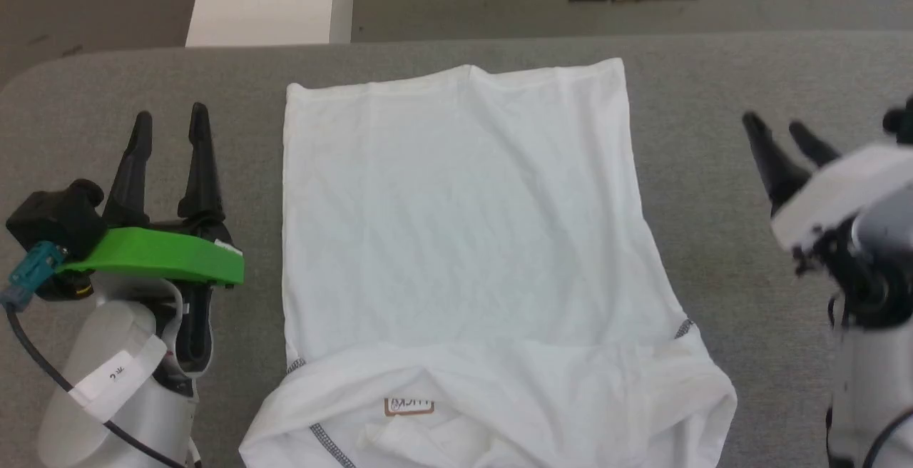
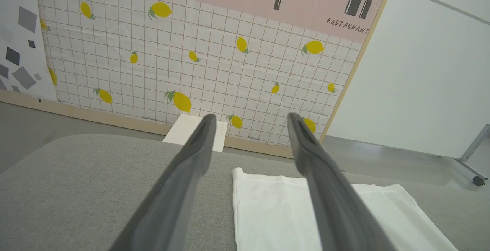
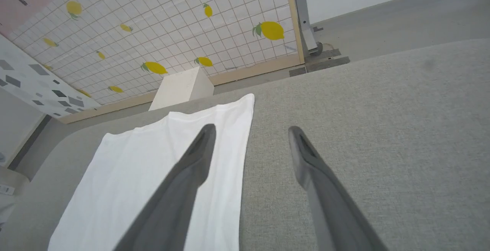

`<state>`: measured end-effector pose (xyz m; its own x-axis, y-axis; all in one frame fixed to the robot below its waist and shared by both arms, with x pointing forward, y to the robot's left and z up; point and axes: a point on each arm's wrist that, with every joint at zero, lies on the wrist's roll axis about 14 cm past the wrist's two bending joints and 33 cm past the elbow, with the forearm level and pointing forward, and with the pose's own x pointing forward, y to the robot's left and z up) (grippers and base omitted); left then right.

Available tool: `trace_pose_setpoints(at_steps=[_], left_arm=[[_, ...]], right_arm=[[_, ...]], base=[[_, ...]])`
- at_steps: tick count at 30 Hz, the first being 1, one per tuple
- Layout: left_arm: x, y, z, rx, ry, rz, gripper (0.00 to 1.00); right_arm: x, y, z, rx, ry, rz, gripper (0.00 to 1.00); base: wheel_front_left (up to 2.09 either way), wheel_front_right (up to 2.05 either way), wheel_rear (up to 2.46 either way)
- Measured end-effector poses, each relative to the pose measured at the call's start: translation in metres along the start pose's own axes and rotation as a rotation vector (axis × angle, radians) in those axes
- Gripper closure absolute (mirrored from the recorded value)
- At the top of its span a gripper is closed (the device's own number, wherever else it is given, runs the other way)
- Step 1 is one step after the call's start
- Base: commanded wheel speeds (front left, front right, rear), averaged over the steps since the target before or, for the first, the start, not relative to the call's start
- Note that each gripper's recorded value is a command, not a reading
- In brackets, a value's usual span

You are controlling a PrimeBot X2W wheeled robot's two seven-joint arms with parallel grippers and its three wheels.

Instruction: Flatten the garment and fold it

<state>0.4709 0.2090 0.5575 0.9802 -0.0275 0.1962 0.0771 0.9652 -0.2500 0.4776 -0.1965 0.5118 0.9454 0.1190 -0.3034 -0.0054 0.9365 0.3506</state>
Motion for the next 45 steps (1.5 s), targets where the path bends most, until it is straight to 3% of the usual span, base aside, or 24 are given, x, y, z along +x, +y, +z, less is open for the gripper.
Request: trace_pose_setpoints(at_steps=[8, 17, 27, 31, 33, 34, 40, 45], left_arm=[[0.014, 0.019, -0.023, 0.016, 0.011, 0.051, 0.0], [0.017, 0.049, -0.051, 0.043, 0.045, 0.117, 0.0], [0.006, 0.078, -0.081, 0.097, 0.114, 0.174, 0.0], [0.004, 0.083, -0.092, 0.104, 0.142, 0.181, 0.0], [0.005, 0.081, -0.097, 0.097, 0.151, 0.17, 0.0], [0.007, 0.081, -0.099, 0.088, 0.155, 0.169, 0.0], [0.049, 0.06, -0.094, -0.065, 0.179, 0.101, 0.0], [0.1, 0.045, -0.098, -0.058, 0.359, 0.013, 0.0]], right_arm=[[0.081, 0.018, 0.013, -0.161, 0.214, -0.035, 0.0], [0.146, 0.012, -0.038, -0.332, 0.528, -0.134, 0.0], [0.183, 0.017, -0.112, -0.46, 0.722, -0.127, 0.0], [0.192, 0.021, -0.116, -0.469, 0.741, -0.116, 0.0], [0.192, 0.02, -0.116, -0.454, 0.753, -0.114, 0.87], [0.192, 0.021, -0.114, -0.454, 0.75, -0.111, 1.0], [0.186, 0.018, -0.103, -0.437, 0.719, -0.105, 1.0], [0.183, 0.019, -0.095, -0.407, 0.677, -0.078, 1.0]], base=[[0.0, 0.0, 0.0], [0.0, 0.0, 0.0], [0.0, 0.0, 0.0], [0.0, 0.0, 0.0], [0.0, 0.0, 0.0], [0.0, 0.0, 0.0], [0.0, 0.0, 0.0], [0.0, 0.0, 0.0]])
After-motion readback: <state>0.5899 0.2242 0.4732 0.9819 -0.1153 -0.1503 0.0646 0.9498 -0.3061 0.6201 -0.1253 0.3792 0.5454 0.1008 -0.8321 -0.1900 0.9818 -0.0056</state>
